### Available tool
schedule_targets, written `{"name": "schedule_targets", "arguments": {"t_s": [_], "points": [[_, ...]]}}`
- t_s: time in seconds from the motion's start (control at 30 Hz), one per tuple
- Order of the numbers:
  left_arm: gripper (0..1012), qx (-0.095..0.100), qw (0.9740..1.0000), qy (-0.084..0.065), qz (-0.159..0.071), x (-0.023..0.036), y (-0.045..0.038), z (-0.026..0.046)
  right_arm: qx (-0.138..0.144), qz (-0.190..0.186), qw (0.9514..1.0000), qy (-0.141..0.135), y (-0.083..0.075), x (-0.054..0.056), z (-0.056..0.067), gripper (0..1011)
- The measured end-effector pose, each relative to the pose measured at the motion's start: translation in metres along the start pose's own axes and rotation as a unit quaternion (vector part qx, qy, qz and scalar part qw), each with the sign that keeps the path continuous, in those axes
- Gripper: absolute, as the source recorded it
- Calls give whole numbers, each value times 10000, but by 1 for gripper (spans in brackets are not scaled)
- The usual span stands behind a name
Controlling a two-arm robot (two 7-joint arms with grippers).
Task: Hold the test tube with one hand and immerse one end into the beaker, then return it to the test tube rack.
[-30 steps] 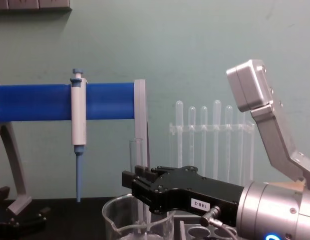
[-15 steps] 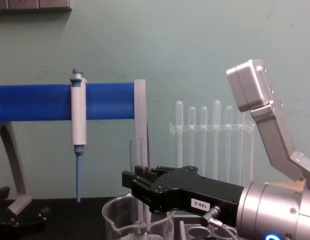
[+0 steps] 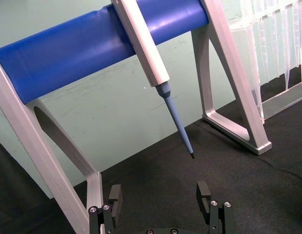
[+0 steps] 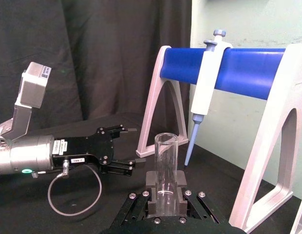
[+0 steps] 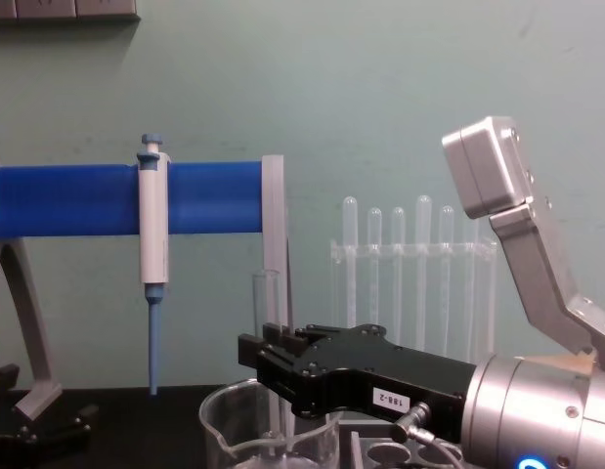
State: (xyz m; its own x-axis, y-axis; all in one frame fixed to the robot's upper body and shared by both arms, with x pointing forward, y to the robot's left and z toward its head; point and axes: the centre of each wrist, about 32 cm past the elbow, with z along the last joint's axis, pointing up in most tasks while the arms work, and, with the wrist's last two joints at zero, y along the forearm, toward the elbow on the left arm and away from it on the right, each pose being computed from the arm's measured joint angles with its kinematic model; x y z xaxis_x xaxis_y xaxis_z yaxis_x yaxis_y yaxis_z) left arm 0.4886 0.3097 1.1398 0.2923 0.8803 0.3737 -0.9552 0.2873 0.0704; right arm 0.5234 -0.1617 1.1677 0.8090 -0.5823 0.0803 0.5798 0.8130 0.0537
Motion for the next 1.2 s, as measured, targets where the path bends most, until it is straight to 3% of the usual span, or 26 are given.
{"name": "schedule_targets", "arguments": {"t_s": [1.2], "points": [[1000,0,10000,0,0,0,0,0,0,0,10000,0,0,0,0,224]]}}
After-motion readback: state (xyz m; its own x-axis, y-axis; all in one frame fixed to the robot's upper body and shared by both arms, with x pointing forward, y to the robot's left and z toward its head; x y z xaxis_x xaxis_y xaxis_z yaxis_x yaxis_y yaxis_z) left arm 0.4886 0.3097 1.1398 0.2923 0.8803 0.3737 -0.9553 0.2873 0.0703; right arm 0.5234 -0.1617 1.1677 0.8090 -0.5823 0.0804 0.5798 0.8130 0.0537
